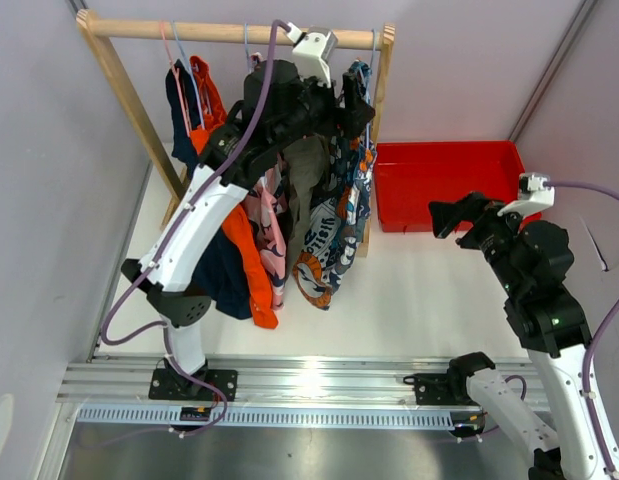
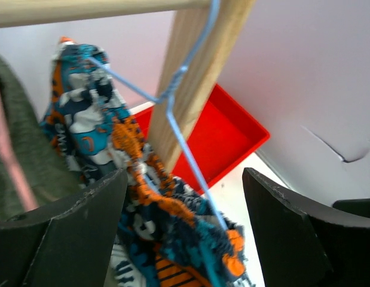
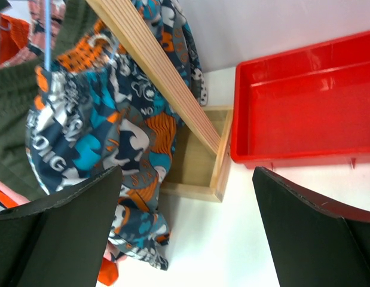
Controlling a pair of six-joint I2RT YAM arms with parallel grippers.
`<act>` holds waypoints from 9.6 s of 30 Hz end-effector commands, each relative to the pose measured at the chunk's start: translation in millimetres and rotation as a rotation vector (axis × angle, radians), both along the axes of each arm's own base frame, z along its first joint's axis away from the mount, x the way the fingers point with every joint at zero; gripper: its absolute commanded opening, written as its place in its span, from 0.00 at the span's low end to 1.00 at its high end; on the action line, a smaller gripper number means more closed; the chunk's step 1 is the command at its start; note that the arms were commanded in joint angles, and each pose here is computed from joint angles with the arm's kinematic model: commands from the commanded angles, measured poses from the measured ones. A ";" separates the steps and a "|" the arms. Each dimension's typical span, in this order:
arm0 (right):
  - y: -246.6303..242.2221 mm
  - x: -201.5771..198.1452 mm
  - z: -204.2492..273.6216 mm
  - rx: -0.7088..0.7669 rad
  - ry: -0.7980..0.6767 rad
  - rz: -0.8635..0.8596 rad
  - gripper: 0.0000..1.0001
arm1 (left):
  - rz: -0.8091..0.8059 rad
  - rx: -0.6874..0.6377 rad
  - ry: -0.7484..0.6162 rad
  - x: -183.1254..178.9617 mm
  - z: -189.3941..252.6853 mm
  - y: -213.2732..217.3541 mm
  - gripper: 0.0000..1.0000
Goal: Remove the shorts from the hanger
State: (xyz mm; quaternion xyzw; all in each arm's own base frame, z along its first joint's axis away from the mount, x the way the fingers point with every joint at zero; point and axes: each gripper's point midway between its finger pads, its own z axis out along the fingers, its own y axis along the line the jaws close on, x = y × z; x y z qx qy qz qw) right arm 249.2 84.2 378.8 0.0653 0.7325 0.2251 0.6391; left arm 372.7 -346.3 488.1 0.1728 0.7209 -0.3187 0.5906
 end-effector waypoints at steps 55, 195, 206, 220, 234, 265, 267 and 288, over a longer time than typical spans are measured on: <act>243.8 -39.7 82.9 -0.315 -0.123 0.389 0.99 | 0.180 -0.223 -0.080 -27.7 81.4 50.5 0.00; -28.7 130.8 -53.5 -0.025 0.019 -0.182 0.99 | -0.050 0.032 0.011 -150.3 -51.2 76.6 0.00; 16.6 53.9 -60.9 -0.022 0.022 -0.036 0.99 | 0.179 0.041 -0.144 -48.3 36.5 31.4 0.00; 14.4 41.4 -77.4 -0.036 0.048 -0.035 0.99 | 0.126 0.202 -0.009 -112.7 -13.9 100.1 0.00; 17.4 35.0 -92.2 -0.027 0.082 -0.033 0.99 | 0.223 0.185 -0.119 -79.9 15.7 90.5 0.00; 23.2 17.3 -133.5 -0.047 0.161 0.014 0.99 | 0.188 0.086 0.002 -9.1 -5.7 58.1 0.41; 25.8 17.2 -135.8 -0.047 0.170 0.020 0.99 | 0.224 0.065 -0.052 -20.8 16.5 77.9 0.53; 26.2 8.8 -149.9 -0.074 0.194 0.010 1.00 | 0.352 0.104 -0.090 34.9 9.7 100.1 0.86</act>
